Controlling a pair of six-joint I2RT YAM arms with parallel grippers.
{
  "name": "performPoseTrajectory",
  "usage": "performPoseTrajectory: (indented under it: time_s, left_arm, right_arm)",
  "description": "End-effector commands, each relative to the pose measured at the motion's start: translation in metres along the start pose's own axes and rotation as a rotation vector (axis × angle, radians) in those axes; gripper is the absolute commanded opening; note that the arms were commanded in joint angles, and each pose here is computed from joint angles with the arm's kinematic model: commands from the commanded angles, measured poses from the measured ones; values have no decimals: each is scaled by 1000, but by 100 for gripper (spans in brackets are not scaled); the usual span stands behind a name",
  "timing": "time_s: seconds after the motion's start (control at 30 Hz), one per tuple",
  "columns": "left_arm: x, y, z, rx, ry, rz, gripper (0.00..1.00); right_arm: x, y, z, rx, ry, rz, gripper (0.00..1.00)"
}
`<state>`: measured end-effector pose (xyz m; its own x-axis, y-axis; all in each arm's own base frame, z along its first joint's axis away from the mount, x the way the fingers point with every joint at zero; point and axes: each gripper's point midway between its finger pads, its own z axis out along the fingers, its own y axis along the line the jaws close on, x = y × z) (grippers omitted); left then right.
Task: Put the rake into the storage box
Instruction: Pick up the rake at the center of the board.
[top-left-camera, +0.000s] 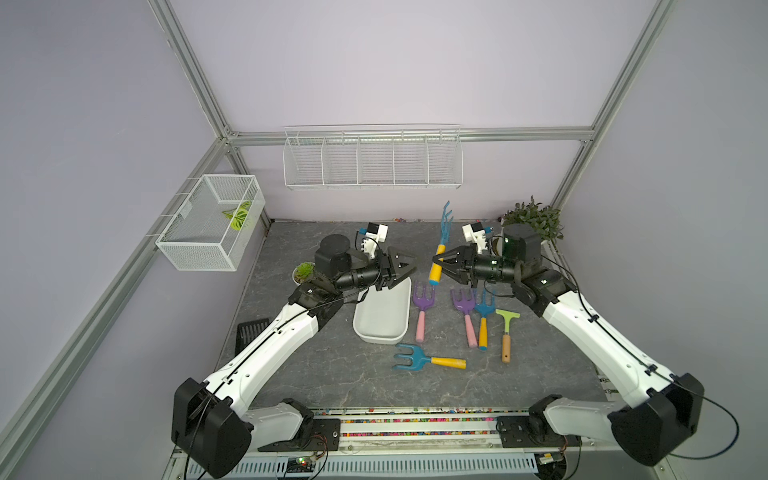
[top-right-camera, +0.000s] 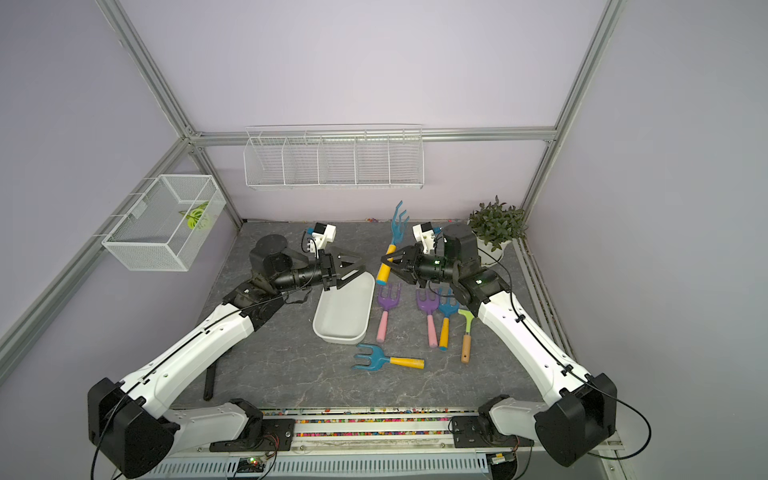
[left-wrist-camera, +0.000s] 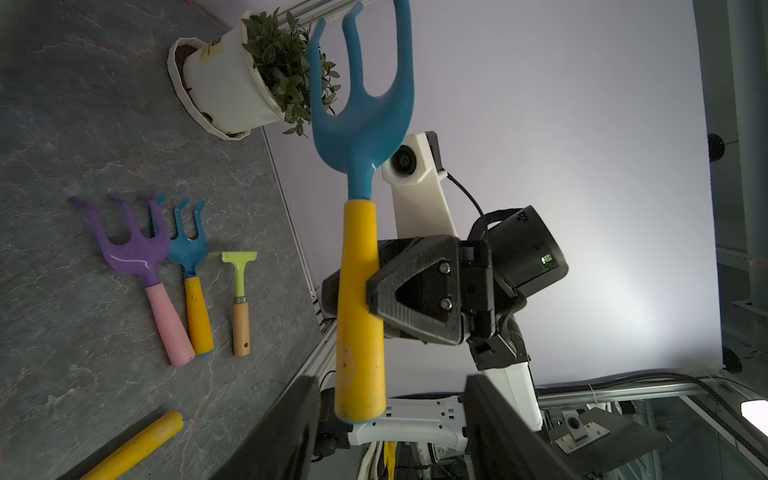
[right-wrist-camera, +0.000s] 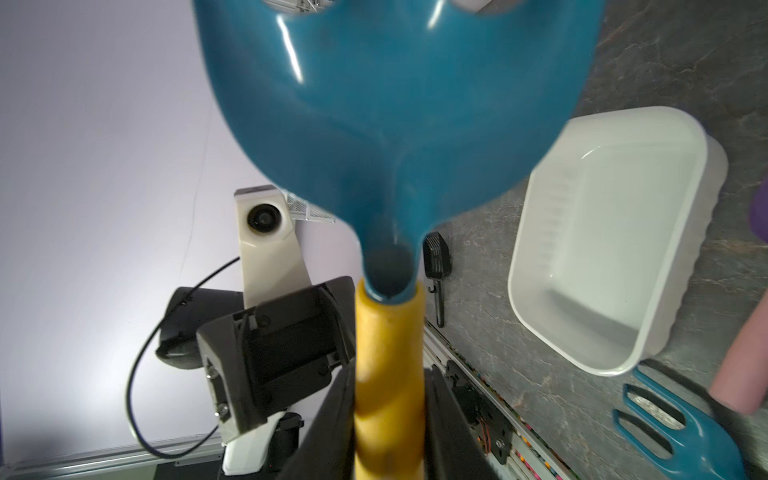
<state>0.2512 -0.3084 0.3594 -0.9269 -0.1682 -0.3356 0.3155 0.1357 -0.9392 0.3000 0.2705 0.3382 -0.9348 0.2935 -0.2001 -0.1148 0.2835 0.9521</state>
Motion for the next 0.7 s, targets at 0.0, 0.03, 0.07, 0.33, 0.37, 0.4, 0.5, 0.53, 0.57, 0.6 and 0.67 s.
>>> performPoseTrajectory:
  time_s: [0.0, 0.03, 0.07, 0.33, 0.37, 0.4, 0.5, 0.53, 0.57, 0.6, 0.67]
  left_arm:
    - [10, -3, -7, 12, 13, 31, 63]
    - [11, -2, -7, 11, 13, 30, 64]
    - [13, -1, -8, 12, 17, 29, 66]
    - [16, -1, -5, 23, 51, 82, 73]
    - [16, 0, -4, 22, 55, 84, 73]
    - [16, 1, -3, 20, 58, 84, 73]
    - [15, 3, 0, 21, 66, 82, 71]
    - [14, 4, 1, 22, 65, 81, 71]
    - [14, 2, 1, 27, 66, 83, 70]
    - [12, 1, 2, 32, 64, 84, 68]
    - [11, -1, 3, 42, 64, 85, 67]
  right_arm:
    - [-13, 26, 6, -103, -11, -6, 0]
    - [-13, 28, 8, -113, -4, 3, 0]
    - [-14, 29, 9, -121, 0, 8, 0]
    - [-6, 37, 21, -138, 58, 28, 0]
    - [-5, 38, 22, -141, 66, 32, 0]
    - [-4, 39, 23, -146, 72, 34, 0]
    - [0, 40, 25, -149, 91, 40, 0]
    - [2, 39, 26, -149, 96, 41, 0]
    - [4, 39, 27, -148, 105, 45, 0]
    - [5, 39, 27, -150, 112, 47, 0]
    - [8, 38, 29, -150, 123, 45, 0]
